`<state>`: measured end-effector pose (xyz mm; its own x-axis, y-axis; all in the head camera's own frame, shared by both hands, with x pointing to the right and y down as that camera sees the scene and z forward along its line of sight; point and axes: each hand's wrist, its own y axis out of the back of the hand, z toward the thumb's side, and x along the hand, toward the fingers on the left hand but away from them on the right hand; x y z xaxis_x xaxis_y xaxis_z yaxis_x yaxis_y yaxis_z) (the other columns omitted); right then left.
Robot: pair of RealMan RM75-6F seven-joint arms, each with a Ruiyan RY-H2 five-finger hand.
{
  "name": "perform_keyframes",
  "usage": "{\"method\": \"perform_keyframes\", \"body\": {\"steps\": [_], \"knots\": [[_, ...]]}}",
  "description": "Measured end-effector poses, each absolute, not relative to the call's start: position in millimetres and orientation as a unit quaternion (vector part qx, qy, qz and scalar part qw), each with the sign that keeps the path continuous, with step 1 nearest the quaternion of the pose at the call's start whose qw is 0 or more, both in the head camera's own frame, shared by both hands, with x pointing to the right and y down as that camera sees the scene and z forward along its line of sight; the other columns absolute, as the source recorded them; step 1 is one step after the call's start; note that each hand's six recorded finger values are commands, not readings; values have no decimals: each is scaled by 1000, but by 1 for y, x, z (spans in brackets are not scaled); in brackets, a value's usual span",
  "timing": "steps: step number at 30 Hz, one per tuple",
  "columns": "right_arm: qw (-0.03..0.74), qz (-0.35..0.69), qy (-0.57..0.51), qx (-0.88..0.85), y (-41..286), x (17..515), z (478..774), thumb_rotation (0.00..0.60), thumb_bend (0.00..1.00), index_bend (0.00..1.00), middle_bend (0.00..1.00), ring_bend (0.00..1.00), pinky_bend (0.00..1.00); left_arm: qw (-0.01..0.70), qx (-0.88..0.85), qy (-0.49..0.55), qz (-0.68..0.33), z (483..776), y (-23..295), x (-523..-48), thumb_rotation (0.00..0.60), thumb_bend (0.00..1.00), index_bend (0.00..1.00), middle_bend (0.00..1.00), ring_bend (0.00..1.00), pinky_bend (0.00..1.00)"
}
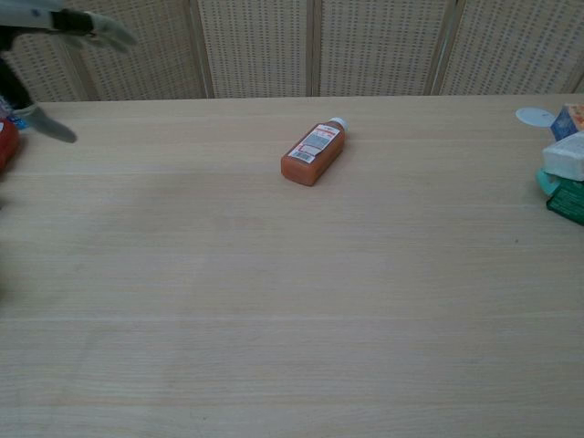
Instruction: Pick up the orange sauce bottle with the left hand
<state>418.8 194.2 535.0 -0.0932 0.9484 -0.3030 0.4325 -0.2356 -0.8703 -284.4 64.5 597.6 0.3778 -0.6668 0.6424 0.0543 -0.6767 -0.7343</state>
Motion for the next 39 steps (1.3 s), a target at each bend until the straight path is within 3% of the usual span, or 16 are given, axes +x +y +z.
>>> {"method": "perform_keyframes", "body": {"steps": [7,22,31,39], "knots": [[247,481,-570,-618,192,427,533,600,0,100,0,0,0,405,-739,117,-526,629,24,-195,600,0,0,0,0,0],[205,484,-591,-611,183,450,535,600,0,101,0,0,0,396,-696,106,-590,717,-20,-103,600,0,0,0,0,0],[193,489,-595,-608,180,457,539,600,0,102,0,0,0,384,-713,83,-580,762,0,-51,600,0,0,0,0,0],[191,486,-596,-610,180,456,538,600,0,103,0,0,0,387,-729,50,-562,777,22,-24,600,0,0,0,0,0]]}}
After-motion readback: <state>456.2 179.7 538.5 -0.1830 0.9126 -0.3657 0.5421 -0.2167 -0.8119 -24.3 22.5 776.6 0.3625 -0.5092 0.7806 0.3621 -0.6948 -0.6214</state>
